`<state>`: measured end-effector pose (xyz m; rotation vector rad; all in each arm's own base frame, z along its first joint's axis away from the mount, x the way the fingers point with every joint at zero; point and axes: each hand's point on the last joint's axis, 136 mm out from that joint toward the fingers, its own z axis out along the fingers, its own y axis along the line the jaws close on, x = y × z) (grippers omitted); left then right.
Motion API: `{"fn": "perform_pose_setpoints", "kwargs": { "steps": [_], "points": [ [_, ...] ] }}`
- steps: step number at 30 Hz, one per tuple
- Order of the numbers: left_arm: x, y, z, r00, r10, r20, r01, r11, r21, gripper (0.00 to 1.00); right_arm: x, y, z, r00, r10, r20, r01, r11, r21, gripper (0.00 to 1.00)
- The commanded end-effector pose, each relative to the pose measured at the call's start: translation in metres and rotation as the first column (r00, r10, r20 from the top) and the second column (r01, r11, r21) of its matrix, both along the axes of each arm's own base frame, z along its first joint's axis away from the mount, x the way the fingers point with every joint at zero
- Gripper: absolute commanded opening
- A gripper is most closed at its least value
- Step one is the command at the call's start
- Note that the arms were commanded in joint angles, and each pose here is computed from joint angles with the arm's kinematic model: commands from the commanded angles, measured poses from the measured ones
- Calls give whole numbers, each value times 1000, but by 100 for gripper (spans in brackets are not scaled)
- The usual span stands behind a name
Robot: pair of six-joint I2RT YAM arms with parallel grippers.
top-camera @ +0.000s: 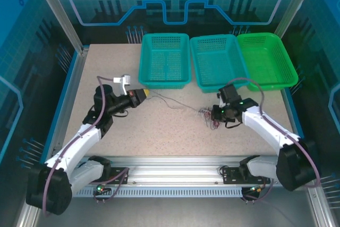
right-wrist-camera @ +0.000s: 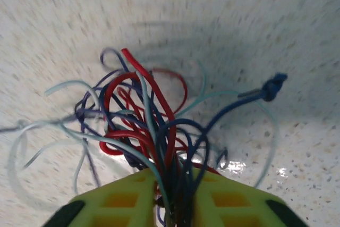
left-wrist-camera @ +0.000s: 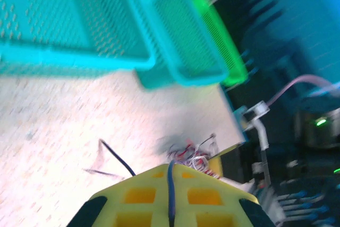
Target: Untangle the cables
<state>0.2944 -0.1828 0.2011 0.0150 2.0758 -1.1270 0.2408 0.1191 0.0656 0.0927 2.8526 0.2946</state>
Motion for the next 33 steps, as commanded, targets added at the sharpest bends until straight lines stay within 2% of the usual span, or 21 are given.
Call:
{"fn": "perform_pose_setpoints", "kwargs": {
  "steps": [1,2,5,8,11,14,16,20,21,22,24,26,27,30,31,33],
  "points": [
    [-11,-4,-37,1000,-17,-26,22,977,210,0,4,5,8,999,6,43,-4,999,-48,31],
    [-12,-7,-41,999,-23,-36,30,976,218,0,7,9,16,997,22,70,-18,998,-58,36],
    [-12,-10,-45,998,-25,-50,35,977,209,0,17,24,35,986,83,146,-68,992,-107,39],
    [-11,-9,-40,999,-20,-28,26,976,218,0,29,48,49,971,136,197,-107,983,-149,55],
    [-9,-6,-33,1000,-6,-5,6,973,230,0,36,55,35,973,135,185,-85,962,-259,69],
    [-8,1,-26,999,26,21,-30,969,244,0,40,40,11,986,94,141,-31,917,-398,71],
    [-8,8,-22,998,55,41,-64,963,260,0,38,34,-3,990,86,111,-28,897,-442,71],
    [-9,26,-13,990,124,73,-141,940,311,0,32,21,-24,995,76,61,-35,866,-500,61],
    [-9,34,-12,984,160,74,-176,925,336,0,32,17,-27,996,72,58,-33,864,-503,54],
    [-8,45,-12,974,212,74,-224,904,363,0,31,11,-29,997,60,53,-26,866,-499,44],
    [-8,82,-14,926,373,55,-358,824,440,0,31,-5,-30,998,2,59,26,883,-469,25],
    [-13,120,-19,862,507,10,-448,751,485,0,29,-28,-29,994,-81,73,105,897,-430,20],
    [-15,133,-22,841,541,-16,-468,741,482,0,27,-41,-30,988,-131,78,151,899,-410,19],
    [-17,146,-31,834,546,-79,-459,765,452,0,27,-70,-27,965,-238,112,262,906,-331,19],
    [-16,144,-34,843,530,-91,-439,776,452,0,27,-73,-26,961,-249,116,274,910,-312,16],
    [-13,123,-37,891,437,-121,-358,843,401,0,32,-67,-25,967,-229,116,252,930,-267,4]
  ]
}}
